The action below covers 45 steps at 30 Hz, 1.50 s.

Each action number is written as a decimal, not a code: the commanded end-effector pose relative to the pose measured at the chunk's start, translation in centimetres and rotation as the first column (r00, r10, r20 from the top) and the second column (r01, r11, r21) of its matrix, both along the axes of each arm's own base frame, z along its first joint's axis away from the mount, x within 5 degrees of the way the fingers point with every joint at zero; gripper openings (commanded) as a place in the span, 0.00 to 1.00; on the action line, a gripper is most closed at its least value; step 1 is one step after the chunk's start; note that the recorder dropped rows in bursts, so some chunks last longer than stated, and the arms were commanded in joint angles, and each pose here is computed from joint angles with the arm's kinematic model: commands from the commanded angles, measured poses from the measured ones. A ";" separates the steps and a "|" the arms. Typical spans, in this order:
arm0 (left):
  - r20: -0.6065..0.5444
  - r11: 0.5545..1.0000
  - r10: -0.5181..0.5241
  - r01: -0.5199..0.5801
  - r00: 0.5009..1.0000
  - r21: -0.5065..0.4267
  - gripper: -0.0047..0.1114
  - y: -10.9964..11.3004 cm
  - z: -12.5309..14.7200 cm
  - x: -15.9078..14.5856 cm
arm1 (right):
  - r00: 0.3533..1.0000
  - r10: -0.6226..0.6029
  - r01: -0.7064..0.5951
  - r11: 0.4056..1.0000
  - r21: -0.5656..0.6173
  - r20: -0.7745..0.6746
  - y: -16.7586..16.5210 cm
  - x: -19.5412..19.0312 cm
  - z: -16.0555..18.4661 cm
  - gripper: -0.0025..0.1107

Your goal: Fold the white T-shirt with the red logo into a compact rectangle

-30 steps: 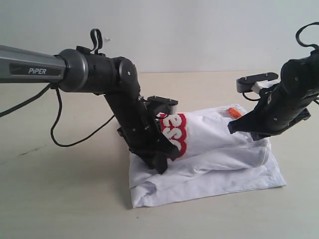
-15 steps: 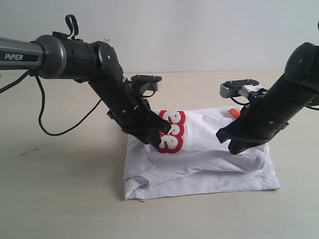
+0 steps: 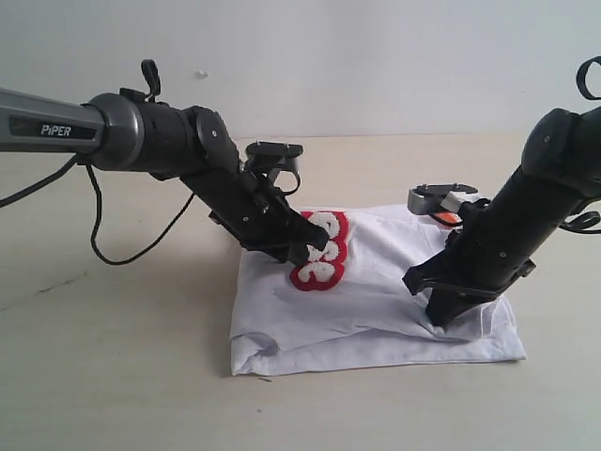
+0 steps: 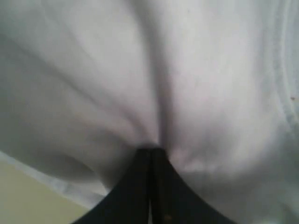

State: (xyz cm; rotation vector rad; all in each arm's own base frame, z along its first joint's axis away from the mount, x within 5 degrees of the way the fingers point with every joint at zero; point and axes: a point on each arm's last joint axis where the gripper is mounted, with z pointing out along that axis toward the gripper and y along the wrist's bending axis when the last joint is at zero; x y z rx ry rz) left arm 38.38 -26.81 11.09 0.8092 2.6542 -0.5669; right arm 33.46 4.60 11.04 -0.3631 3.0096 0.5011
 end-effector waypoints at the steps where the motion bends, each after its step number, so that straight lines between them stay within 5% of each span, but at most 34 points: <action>1: -0.020 1.000 0.010 -0.010 1.000 0.011 0.31 0.3 -0.5 0.1 | 0.996 0.077 -0.077 0.997 0.009 -0.048 1.6 -0.7 -0.9 0.02; 12: -0.134 0.984 0.059 -0.035 0.989 0.173 0.31 4.0 -1.2 0.5 | 0.997 0.035 -0.033 0.999 -0.031 0.070 4.9 0.0 -1.0 0.02; 24: -0.207 0.977 0.115 -0.073 0.972 0.202 0.31 7.9 -0.9 1.6 | 0.986 0.014 -0.007 0.999 -0.044 0.168 4.7 0.7 0.0 0.02; 35: -0.040 0.990 0.060 -0.054 0.997 0.128 0.31 8.1 7.0 1.3 | 0.893 0.026 0.002 0.998 -0.062 0.450 4.2 1.2 7.0 0.02; 40: -0.066 0.994 0.083 -0.078 0.994 0.080 0.20 8.6 8.7 -0.8 | 0.884 0.065 0.019 0.984 -0.174 0.462 3.0 1.1 7.6 0.02; 45: -0.047 0.988 0.139 -0.135 0.989 0.078 0.04 9.7 7.1 -3.2 | 0.897 0.019 0.082 0.974 -0.209 0.442 1.6 1.4 7.0 0.02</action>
